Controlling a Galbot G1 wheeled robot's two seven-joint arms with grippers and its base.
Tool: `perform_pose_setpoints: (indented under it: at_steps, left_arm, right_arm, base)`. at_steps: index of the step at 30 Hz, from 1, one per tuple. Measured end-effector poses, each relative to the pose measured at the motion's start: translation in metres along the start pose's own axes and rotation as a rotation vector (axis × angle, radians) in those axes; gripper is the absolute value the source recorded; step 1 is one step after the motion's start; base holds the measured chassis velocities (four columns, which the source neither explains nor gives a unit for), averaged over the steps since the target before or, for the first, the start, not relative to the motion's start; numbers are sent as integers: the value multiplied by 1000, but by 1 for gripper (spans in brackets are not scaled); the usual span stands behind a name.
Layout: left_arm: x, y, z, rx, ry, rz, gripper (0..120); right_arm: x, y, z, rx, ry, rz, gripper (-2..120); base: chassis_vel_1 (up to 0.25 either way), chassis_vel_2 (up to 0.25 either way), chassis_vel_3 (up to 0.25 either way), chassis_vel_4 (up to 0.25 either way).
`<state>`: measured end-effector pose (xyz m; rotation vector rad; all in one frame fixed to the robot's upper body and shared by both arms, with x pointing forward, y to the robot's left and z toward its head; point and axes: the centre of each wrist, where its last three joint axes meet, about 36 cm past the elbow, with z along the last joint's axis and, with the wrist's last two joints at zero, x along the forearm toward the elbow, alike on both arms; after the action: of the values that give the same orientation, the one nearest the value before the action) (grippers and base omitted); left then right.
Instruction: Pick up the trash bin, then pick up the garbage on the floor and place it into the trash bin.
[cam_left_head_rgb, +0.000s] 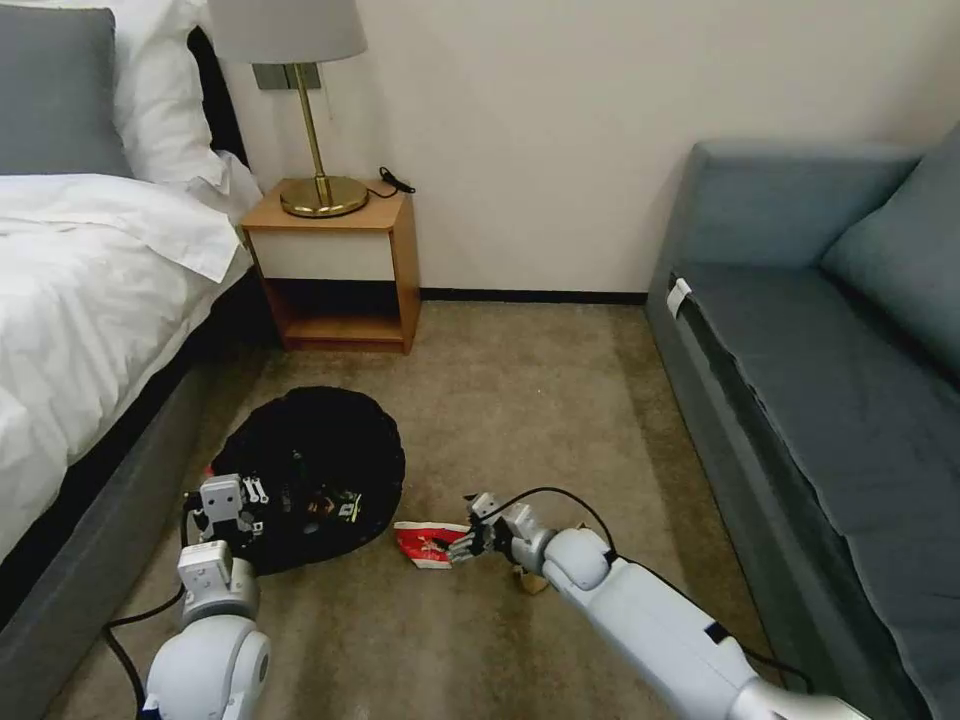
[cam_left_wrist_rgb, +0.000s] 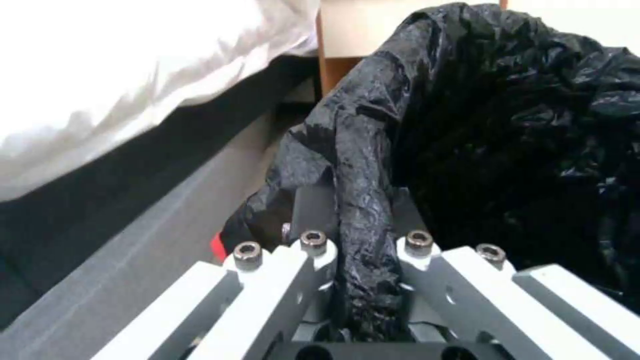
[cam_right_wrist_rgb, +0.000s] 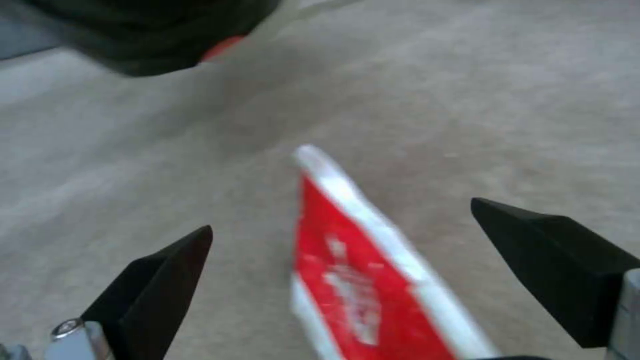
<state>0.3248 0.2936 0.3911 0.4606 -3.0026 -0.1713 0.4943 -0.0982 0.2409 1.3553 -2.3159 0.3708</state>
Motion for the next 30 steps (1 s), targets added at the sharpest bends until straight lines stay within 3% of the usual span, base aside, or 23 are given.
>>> perform_pose_setpoints:
  at_steps: [7,15,30]
  left_arm:
    - [-6,2,5,8,5,-9,4]
    - [-8,3,3,9,-5,0,4]
    - [0,0,3,12,-16,27,4]
  right_arm:
    - [-29,7,3,38,56,-58,100]
    - [-54,2,11,88,122,-50,100]
    - [-50,4,-12,114,76,-29,100]
  base:
    - [0,0,0,0]
    - [0,0,0,0]
    - [0,0,0,0]
